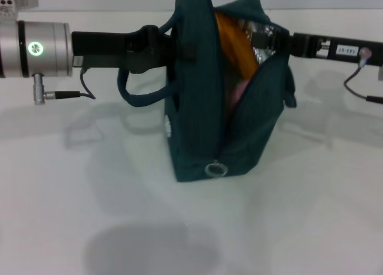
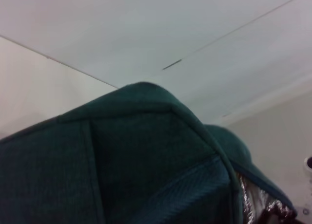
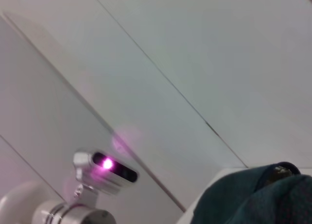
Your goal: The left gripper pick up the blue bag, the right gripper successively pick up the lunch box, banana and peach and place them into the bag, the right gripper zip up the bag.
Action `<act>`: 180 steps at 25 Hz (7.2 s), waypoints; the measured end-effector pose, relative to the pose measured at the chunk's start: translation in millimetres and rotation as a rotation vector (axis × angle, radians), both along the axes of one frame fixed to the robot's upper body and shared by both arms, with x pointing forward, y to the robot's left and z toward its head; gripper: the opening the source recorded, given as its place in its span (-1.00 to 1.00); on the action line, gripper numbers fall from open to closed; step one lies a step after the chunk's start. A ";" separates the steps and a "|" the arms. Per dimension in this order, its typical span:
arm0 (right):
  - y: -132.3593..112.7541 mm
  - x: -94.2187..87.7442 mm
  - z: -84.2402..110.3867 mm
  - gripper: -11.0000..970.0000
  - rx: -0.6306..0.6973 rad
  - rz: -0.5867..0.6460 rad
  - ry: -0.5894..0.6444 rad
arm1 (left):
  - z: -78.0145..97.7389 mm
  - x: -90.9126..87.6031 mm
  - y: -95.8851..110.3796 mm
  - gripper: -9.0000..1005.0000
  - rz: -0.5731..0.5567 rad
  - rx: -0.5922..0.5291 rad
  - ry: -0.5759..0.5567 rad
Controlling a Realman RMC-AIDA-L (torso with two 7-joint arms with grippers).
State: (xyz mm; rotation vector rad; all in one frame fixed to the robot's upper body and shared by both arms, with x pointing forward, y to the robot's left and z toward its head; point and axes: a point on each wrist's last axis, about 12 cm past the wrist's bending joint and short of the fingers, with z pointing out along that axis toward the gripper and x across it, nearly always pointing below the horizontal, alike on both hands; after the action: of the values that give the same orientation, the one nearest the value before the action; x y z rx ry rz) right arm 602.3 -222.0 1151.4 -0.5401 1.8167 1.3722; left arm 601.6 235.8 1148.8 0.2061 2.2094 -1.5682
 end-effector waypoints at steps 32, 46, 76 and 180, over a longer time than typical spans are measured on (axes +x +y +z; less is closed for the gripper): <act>5.4 -4.7 -3.6 -0.85 -0.064 0.043 0.036 | -9.8 -8.6 9.4 -0.92 0.025 -0.033 0.032; -1.7 -4.4 -7.1 -0.58 -0.004 0.008 0.011 | -14.5 -6.8 11.4 -0.92 0.067 -0.019 0.022; -30.6 -11.7 -28.5 0.59 -0.025 -0.112 0.075 | -25.3 -7.6 23.2 -0.92 0.138 0.022 0.031; 30.0 -70.3 -108.2 0.38 -0.204 0.209 -0.180 | -31.7 -15.5 2.2 -0.92 0.127 -0.096 -0.001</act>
State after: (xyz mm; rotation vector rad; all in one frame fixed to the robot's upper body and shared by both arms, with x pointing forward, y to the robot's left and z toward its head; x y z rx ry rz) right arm 532.0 -192.0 1043.2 -0.9529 1.8006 1.2340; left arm 586.1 237.9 1117.1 0.0367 2.0967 -1.5990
